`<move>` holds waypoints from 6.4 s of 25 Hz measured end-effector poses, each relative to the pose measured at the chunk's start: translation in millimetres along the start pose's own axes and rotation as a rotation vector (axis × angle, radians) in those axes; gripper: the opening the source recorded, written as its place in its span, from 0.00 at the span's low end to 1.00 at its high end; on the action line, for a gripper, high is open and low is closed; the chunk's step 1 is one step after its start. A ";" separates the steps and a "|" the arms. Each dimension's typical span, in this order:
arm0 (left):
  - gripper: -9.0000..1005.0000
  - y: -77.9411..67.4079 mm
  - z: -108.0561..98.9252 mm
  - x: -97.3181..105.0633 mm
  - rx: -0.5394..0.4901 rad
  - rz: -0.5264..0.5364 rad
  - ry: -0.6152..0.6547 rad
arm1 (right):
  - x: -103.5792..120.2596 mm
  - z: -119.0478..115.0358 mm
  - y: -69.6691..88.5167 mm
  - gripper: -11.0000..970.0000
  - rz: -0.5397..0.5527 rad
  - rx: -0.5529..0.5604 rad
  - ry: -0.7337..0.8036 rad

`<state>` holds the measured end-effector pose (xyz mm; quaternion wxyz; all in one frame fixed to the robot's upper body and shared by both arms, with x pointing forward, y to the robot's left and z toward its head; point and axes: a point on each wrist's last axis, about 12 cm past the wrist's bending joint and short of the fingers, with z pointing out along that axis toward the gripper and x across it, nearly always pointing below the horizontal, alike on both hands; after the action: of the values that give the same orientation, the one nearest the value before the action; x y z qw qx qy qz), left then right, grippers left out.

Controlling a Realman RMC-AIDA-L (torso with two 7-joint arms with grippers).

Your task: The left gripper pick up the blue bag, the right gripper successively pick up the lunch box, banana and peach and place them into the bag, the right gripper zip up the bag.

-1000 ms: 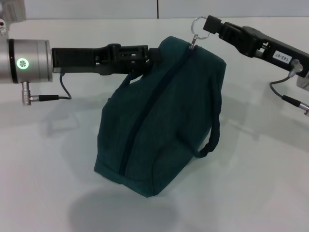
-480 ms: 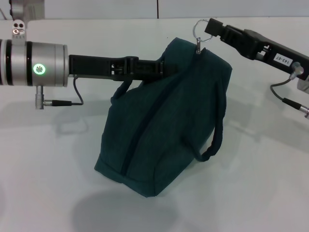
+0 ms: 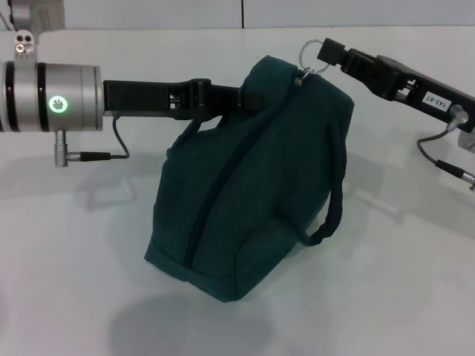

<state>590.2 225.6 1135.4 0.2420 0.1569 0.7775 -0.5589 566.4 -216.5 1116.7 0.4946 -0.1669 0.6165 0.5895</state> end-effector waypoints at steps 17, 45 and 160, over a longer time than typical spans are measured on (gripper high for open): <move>0.07 -1.9 1.5 4.7 0.039 0.010 -0.037 | 7.4 -13.3 -4.1 0.05 0.065 0.048 -0.054; 0.06 -13.7 15.7 11.5 0.126 0.065 0.026 | 13.4 -33.9 -5.9 0.05 0.290 0.078 -0.100; 0.55 -16.4 -12.1 -7.3 0.112 0.238 -0.297 | -10.7 -80.2 3.1 0.75 0.225 0.028 -0.215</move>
<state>585.4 231.9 1155.6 0.4092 0.1770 0.6768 -0.5858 535.6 -291.3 1112.3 0.4907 -0.0258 0.5832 0.6469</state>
